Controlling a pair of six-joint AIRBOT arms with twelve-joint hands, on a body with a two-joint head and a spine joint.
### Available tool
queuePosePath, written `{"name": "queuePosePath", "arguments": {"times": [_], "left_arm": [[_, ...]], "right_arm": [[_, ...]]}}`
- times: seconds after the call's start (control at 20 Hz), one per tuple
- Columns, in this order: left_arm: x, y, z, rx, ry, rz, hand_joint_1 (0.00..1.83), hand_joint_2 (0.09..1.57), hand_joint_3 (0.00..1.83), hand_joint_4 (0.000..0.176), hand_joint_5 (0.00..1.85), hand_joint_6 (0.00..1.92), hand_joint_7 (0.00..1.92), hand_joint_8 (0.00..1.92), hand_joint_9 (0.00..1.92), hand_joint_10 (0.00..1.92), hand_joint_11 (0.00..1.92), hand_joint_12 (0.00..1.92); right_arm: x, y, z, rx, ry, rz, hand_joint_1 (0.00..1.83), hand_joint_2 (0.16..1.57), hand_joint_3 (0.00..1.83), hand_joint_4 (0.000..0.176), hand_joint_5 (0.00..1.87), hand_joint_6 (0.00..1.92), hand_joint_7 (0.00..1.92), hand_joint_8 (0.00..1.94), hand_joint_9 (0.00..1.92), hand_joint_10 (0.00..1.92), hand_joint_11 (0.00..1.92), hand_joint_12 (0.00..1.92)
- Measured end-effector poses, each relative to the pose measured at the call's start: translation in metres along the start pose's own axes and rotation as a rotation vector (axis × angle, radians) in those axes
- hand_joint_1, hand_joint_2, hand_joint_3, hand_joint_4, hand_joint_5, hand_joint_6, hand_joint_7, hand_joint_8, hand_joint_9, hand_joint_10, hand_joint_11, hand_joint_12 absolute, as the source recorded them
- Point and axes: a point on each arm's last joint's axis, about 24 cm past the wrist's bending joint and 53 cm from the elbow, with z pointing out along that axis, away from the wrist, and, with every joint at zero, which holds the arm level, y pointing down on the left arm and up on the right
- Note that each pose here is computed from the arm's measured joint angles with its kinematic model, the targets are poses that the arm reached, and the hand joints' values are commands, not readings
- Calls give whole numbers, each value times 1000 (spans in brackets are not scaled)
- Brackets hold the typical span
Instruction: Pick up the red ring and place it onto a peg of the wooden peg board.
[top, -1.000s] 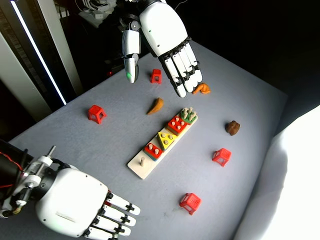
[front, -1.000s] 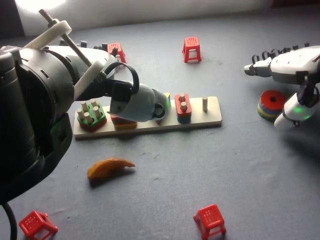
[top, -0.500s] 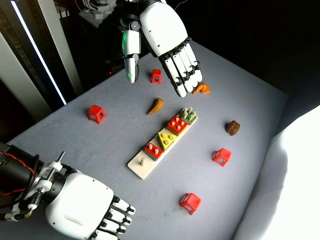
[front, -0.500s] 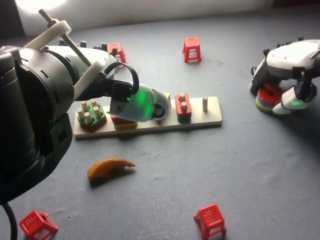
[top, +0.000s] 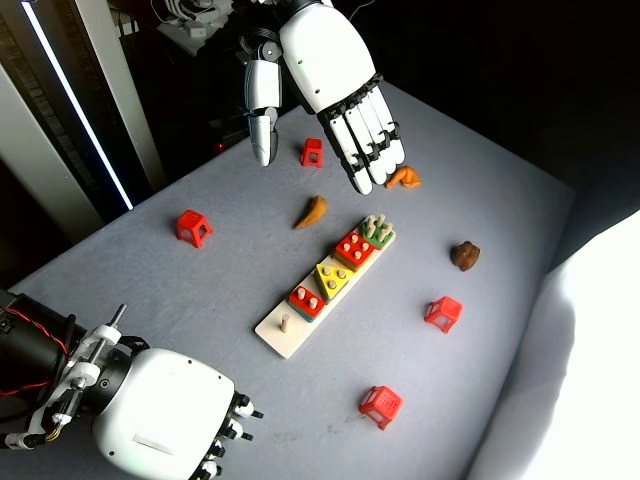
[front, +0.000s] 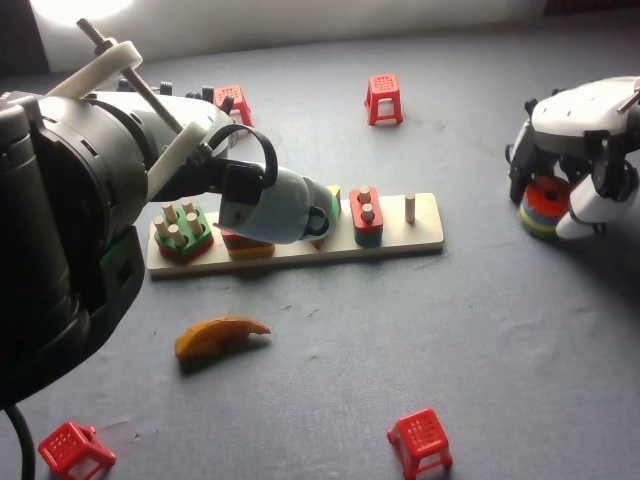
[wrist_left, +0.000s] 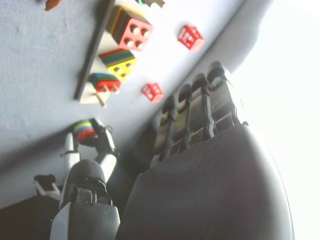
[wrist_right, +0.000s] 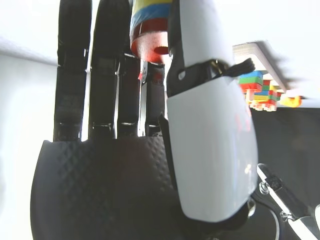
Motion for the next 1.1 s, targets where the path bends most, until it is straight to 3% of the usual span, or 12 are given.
{"name": "queuePosePath", "arguments": {"times": [0.1, 0.25, 0.6, 0.9, 1.1], "left_arm": [[0, 0, 0, 0, 0, 0, 0, 1130, 2, 0, 7, 3, 0, 0, 0, 0, 0, 0], [0, 0, 0, 0, 0, 0, 0, 1128, 1, 0, 3, 1, 0, 0, 0, 0, 0, 0], [0, -1, 0, 3, 1, -2, 0, 1140, 5, 0, 20, 5, 0, 0, 0, 0, 0, 0], [0, 0, 0, 0, 0, -3, 0, 1136, 2, 0, 28, 4, 2, 1, 0, 0, 0, 0], [0, 0, 0, -1, -1, -3, 0, 1138, 2, 0, 21, 7, 10, 3, 1, 0, 0, 0]], "right_arm": [[-3, 11, -6, -24, -1, -12, 1392, 1060, 1, 0, 1022, 879, 1087, 776, 1051, 976, 879, 1046], [-19, 35, -15, -70, -32, -9, 1395, 1046, 0, 0, 1050, 833, 1120, 711, 1097, 913, 900, 1030], [-28, 89, -19, -178, -49, -22, 1396, 1045, 0, 0, 1047, 803, 1128, 705, 1102, 927, 887, 1046], [-4, 129, -13, -250, -6, -62, 1396, 1046, 1, 0, 1040, 811, 1128, 712, 1096, 931, 897, 1040], [3, 144, -4, -272, 5, -63, 1394, 1050, 0, 0, 1036, 848, 1135, 723, 1059, 944, 892, 1052]]}}
